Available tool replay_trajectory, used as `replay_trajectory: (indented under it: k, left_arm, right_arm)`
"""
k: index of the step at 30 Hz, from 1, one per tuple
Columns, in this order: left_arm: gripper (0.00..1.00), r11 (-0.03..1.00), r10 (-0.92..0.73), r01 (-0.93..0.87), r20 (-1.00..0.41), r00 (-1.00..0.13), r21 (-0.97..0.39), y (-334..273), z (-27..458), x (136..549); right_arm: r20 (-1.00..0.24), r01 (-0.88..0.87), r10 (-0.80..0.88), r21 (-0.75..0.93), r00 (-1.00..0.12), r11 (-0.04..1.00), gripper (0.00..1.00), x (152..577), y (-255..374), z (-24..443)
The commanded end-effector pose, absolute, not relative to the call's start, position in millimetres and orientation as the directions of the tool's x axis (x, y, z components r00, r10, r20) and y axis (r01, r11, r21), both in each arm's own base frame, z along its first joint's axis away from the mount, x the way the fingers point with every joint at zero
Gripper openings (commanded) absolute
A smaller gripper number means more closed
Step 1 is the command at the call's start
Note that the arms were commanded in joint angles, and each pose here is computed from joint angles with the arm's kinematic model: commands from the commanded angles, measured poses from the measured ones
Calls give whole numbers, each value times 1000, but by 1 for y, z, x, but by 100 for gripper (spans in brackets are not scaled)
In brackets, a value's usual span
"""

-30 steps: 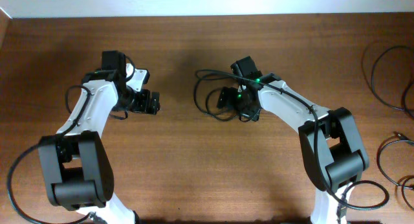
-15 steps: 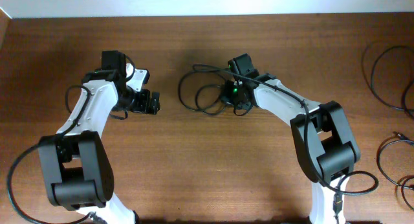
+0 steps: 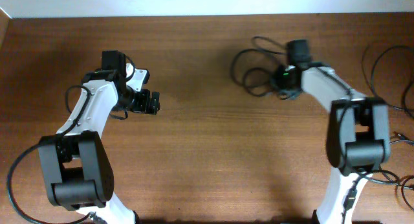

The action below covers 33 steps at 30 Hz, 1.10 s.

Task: Untangle cables
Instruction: 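Carry the cable to the right edge and release it there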

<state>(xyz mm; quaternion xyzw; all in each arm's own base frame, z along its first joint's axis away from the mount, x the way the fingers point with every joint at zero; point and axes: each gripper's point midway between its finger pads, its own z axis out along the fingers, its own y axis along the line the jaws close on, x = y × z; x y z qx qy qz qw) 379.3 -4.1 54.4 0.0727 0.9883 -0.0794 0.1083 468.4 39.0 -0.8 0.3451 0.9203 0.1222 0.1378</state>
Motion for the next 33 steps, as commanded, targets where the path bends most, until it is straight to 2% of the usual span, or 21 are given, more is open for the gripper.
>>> replay_trajectory:
  k: [1,5,8,11,13,18,21,25,29,33]
  left_arm:
    - [99,972,144,180,-219,-965,-154,-6,51,378]
    - [99,972,143,179,-219,-965,-153,-6,51,378]
    - [99,972,144,180,-219,-965,-154,-6,51,378]
    - [99,972,144,180,-219,-965,-154,-6,51,378]
    - [99,972,144,180,-219,-965,-154,-6,51,378]
    - [99,972,144,180,-219,-965,-154,-6,51,378]
    - [99,972,144,180,-219,-965,-154,-6,51,378]
    - [99,972,144,180,-219,-965,-154,-6,51,378]
    - [99,972,144,180,-219,-965,-154,-6,51,378]
    - [99,972,144,180,-219,-965,-153,-6,51,378]
  right_arm:
    - [-90,773,784,131,-615,621,4,421,-52,-47]
    - [-61,864,869,92,-491,495,4,386,-143,-48]
    - [-14,946,950,87,-312,312,4,344,-208,-49]
    - [8,961,966,99,-259,257,4,323,-234,-49]
    - [38,956,965,152,-258,250,4,318,-242,-47]
    - [127,876,920,376,-372,302,6,335,-225,-34]
    - [122,867,917,392,-380,307,22,336,-222,-19]
    - [21,829,913,428,-408,360,46,341,-228,27]
    - [-88,796,911,458,-403,396,49,341,-230,81]
    - [-237,851,921,362,-310,380,48,309,-240,141]
